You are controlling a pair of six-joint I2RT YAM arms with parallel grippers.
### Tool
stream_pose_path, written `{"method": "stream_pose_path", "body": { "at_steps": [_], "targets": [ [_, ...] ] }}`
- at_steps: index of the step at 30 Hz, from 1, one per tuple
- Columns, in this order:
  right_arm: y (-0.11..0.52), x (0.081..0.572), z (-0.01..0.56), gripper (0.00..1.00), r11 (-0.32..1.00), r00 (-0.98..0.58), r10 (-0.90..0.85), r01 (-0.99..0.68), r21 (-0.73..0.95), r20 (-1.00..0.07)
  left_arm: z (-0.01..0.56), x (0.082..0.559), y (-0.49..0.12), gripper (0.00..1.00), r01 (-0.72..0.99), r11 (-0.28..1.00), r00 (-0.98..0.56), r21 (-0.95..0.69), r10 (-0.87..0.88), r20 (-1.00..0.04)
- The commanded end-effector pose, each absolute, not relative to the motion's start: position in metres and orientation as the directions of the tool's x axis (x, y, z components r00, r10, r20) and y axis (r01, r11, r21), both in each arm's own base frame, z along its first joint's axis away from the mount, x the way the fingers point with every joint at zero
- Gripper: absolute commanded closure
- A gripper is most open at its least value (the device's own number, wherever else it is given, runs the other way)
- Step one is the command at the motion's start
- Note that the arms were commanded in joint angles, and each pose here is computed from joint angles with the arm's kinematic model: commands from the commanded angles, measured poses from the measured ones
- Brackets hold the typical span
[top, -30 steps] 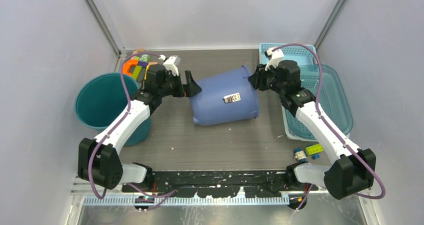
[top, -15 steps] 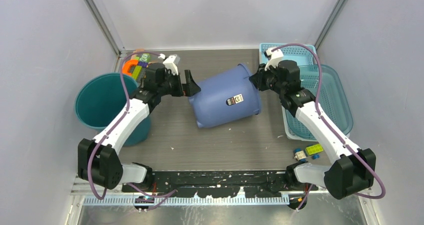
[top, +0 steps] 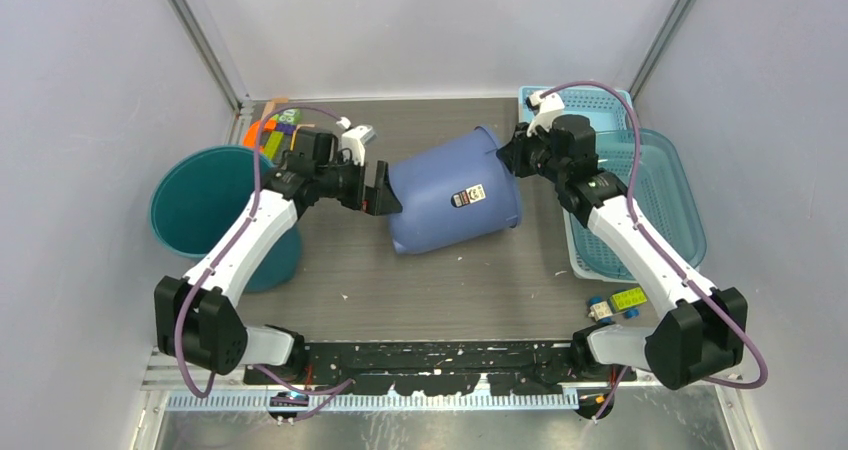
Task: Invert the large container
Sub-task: Turn the container upside down at the center of the board.
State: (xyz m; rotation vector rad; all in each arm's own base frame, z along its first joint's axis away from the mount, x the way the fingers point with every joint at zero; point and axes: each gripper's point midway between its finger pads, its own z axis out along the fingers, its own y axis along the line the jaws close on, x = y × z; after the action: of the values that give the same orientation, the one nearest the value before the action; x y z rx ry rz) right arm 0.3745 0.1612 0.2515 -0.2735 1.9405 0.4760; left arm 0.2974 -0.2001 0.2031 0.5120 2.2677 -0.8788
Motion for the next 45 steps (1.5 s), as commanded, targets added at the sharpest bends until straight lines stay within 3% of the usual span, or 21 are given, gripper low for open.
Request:
{"method": "stream_pose_path", "body": {
  "at_steps": [1, 27, 33, 45],
  "targets": [
    [0.159, 0.378, 0.251, 0.92, 0.907, -0.421, 0.013, -0.376, 0.188, -0.907, 0.211, 0.275, -0.212, 0.0, 0.617, 0.59, -0.725, -0.52, 0.169, -0.668],
    [0.173, 0.376, 0.242, 0.98, 0.873, -0.482, -0.01, -0.431, 0.227, -0.876, 0.203, 0.3, -0.217, 0.0, 0.607, 0.485, -0.745, -0.63, 0.072, -0.663],
    [0.175, 0.377, 0.239, 0.99, 0.87, -0.493, -0.014, -0.434, 0.232, -0.87, 0.22, 0.29, -0.227, 0.0, 0.629, 0.38, -0.746, -0.678, 0.052, -0.664],
    [0.183, 0.381, 0.233, 0.99, 0.838, -0.555, 0.014, -0.447, 0.312, -0.832, 0.263, 0.29, -0.232, 0.09, 0.677, 0.32, -0.7, -0.663, 0.001, -0.714]
  ]
}}
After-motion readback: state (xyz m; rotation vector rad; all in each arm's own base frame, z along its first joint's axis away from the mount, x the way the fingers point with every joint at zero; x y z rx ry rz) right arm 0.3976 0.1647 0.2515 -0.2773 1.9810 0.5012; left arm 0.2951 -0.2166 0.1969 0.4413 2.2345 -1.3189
